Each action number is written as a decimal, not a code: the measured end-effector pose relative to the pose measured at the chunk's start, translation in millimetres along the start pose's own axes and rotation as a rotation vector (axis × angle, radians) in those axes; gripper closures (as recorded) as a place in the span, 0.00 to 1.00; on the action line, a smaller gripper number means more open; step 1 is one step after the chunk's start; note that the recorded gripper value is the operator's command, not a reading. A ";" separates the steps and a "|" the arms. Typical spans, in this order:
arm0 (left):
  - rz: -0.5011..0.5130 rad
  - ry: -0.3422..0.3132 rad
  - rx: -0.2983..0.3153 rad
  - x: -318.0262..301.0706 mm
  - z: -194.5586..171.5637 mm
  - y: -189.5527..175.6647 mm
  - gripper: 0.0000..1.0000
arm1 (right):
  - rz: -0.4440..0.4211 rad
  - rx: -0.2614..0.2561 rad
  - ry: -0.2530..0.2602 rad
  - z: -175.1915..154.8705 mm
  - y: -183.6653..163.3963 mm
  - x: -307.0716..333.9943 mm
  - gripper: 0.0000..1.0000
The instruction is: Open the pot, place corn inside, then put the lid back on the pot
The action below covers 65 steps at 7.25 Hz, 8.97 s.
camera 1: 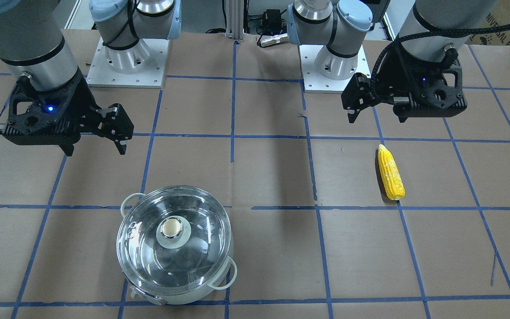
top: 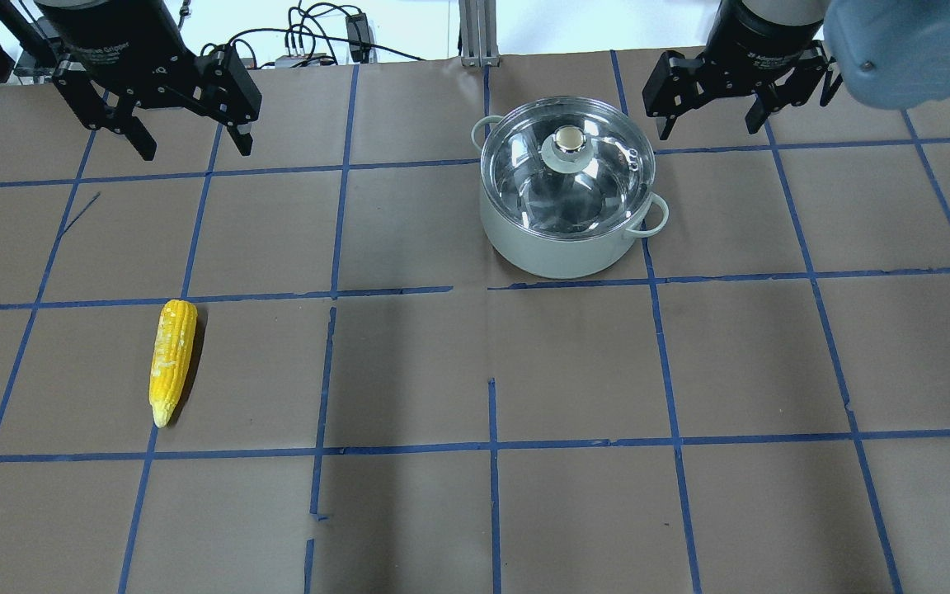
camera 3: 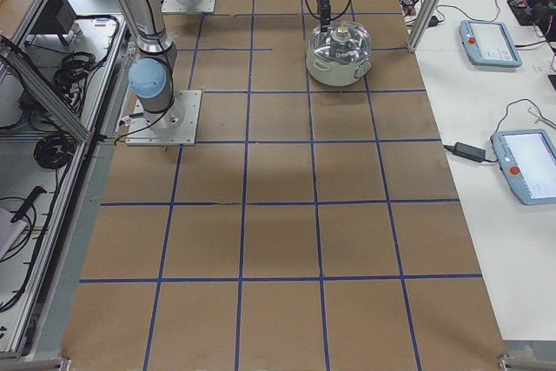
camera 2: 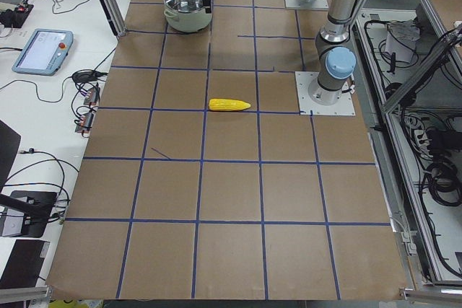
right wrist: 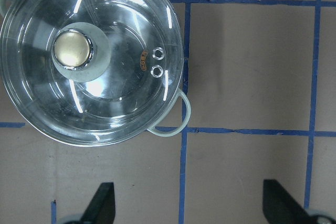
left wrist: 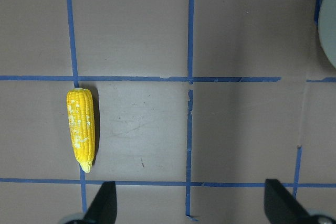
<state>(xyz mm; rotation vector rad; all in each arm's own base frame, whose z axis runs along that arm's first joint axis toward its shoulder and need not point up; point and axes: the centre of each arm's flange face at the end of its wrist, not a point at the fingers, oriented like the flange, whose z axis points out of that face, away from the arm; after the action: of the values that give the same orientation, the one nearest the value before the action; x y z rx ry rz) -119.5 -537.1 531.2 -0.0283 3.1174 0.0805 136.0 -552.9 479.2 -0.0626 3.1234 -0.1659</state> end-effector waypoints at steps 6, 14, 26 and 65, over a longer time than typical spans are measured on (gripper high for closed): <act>0.016 -0.001 -0.007 1.8 3.1 12.1 0.00 | -0.006 0.043 0.001 -3.1 -3.8 0.5 0.00; 0.031 -0.007 -0.017 1.4 9.9 14.8 0.00 | -0.077 0.039 0.036 66.9 -76.3 -79.2 0.00; 0.045 -0.005 -0.025 -1.7 14.7 13.8 0.00 | -0.117 -0.003 0.020 140.5 -92.0 -116.3 0.34; -0.002 0.141 0.107 232.9 142.0 -113.5 0.73 | -0.023 -0.133 0.047 2.0 31.9 104.6 0.68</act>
<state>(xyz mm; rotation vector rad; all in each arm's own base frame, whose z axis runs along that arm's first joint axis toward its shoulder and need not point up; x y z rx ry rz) -346.9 -647.1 378.2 -0.0372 3.2573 -0.0923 30.3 -525.7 472.7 -0.0979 3.1773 0.0403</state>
